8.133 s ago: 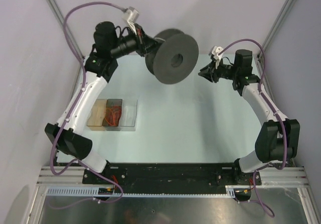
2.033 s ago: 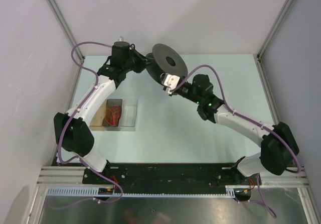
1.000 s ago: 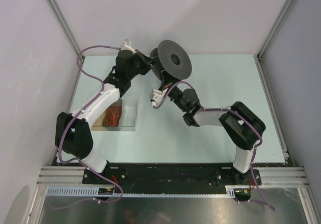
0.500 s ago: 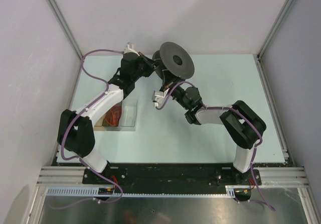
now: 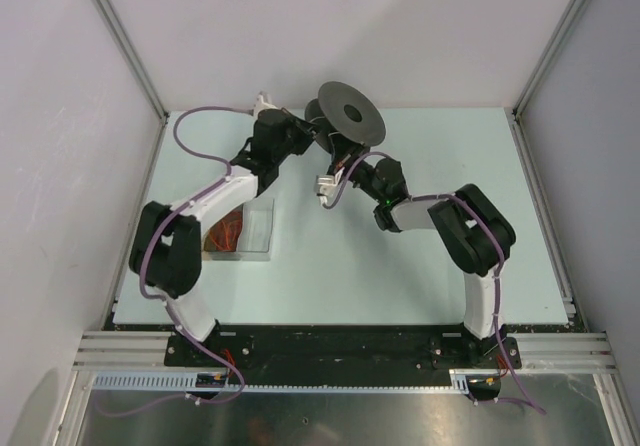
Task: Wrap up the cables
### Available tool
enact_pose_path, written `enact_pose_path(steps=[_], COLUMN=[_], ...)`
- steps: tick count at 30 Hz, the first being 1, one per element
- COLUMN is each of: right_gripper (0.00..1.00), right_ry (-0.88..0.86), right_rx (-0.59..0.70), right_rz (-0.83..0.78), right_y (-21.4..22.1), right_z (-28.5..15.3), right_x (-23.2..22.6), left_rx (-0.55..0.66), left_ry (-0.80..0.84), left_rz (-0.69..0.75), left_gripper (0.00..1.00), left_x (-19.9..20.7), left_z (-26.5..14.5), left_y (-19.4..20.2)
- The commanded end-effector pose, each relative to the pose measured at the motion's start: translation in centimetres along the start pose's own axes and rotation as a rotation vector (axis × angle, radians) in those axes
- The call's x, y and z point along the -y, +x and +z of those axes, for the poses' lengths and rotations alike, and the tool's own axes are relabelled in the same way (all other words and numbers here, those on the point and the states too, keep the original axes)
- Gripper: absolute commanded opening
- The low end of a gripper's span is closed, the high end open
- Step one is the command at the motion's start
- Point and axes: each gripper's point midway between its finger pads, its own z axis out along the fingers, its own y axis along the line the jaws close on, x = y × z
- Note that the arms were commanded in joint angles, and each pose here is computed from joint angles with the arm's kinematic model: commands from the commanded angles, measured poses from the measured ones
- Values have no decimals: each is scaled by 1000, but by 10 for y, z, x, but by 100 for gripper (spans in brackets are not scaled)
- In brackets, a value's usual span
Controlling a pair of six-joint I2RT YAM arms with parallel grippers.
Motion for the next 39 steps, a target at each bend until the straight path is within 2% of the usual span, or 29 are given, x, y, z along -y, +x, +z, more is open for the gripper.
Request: enact_pose_path(steps=[1, 11, 17, 28, 33, 39], right_gripper=[0, 0, 0, 0, 0, 0], right_ry=[56, 1, -24, -97, -137, -181], right_rx=[48, -18, -42, -49, -43, -40], right_rz=[-82, -85, -88, -110, -107, -117], right_y=[20, 86, 122, 175, 180, 186], right_z=[13, 20, 31, 53, 49, 39], right_x=[6, -55, -93, -161, -182, -204], left_rx=[-152, -205, -221, -166, -162, -149], left_ry=[165, 133, 168, 120, 78, 53], left_rz=[-58, -112, -135, -118, -139, -139], left_gripper=[0, 0, 0, 0, 7, 27], left_x=[32, -11, -29, -77, -102, -112], left_z=[7, 61, 100, 158, 170, 173], left_y=[45, 64, 78, 79, 82, 77])
